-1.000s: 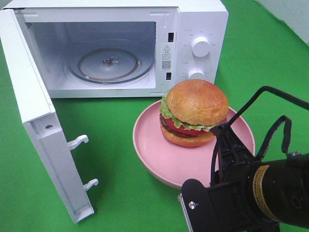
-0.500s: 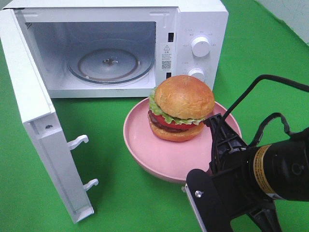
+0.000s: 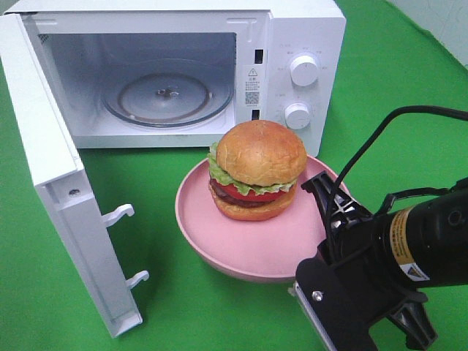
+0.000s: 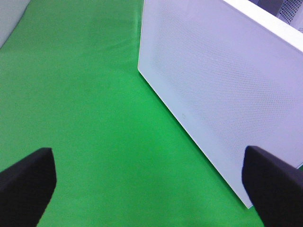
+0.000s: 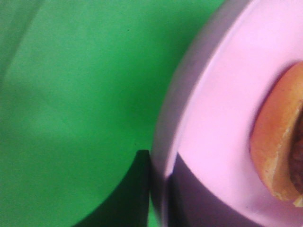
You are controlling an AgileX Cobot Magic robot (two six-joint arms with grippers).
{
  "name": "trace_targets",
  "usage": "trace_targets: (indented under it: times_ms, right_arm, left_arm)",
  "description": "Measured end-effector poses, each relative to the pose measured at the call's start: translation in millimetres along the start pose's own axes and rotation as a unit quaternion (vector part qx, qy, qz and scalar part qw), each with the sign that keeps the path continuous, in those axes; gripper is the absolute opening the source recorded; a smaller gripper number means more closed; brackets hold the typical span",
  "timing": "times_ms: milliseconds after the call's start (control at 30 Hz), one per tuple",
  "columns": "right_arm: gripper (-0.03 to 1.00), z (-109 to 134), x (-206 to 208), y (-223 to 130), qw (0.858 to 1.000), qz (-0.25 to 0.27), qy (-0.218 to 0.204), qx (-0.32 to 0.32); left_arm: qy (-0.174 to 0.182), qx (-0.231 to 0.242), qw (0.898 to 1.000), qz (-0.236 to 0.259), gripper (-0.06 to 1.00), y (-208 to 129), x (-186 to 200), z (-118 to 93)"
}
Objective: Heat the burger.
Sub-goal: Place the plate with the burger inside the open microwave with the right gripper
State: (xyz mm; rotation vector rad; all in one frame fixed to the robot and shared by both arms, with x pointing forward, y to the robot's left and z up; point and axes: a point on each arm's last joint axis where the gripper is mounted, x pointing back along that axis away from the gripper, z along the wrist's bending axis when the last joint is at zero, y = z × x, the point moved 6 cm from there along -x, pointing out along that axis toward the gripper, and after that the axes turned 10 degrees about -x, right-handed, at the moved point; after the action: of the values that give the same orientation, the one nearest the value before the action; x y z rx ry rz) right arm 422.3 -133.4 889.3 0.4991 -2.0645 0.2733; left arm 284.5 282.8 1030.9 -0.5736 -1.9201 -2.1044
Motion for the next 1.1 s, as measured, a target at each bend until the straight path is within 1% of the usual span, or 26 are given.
trace_targets:
  times_ms: [167, 267, 533, 667, 700, 800, 867, 1100]
  right_arm:
    - [0.06, -3.4, -1.6, -3.7, 1.000, -0.019, -0.001, 0.011]
    - [0.06, -2.5, -2.3, -7.5, 0.999, -0.025, 0.007, 0.032]
    - [0.06, -4.5, -3.0, -12.0, 0.999, -0.038, 0.009, 0.035]
    - [0.06, -9.9, -1.9, -12.2, 0.999, -0.044, 0.006, 0.030]
    - [0.06, -14.4, -0.7, -10.3, 0.998, -0.048, 0.003, 0.031]
    - [0.06, -16.2, -0.1, -9.9, 0.998, -0.049, 0.002, 0.032]
    - [0.06, -22.5, 1.7, -9.6, 0.998, -0.048, -0.005, 0.049]
    - [0.06, -27.7, 3.7, -10.3, 0.997, -0.042, 0.000, 0.062]
  left_arm:
    - [0.000, 0.000, 1.000, 0.000, 0.99, 0.0, 0.0, 0.0]
    - [0.000, 0.000, 1.000, 0.000, 0.99, 0.0, 0.0, 0.0]
    - [0.000, 0.000, 1.000, 0.000, 0.99, 0.0, 0.0, 0.0]
    - [0.000, 0.000, 1.000, 0.000, 0.99, 0.0, 0.0, 0.0]
    - [0.000, 0.000, 1.000, 0.000, 0.99, 0.0, 0.0, 0.0]
    - [0.000, 0.000, 1.000, 0.000, 0.99, 0.0, 0.0, 0.0]
    - [0.000, 0.000, 1.000, 0.000, 0.99, 0.0, 0.0, 0.0]
    - [0.000, 0.000, 1.000, 0.000, 0.99, 0.0, 0.0, 0.0]
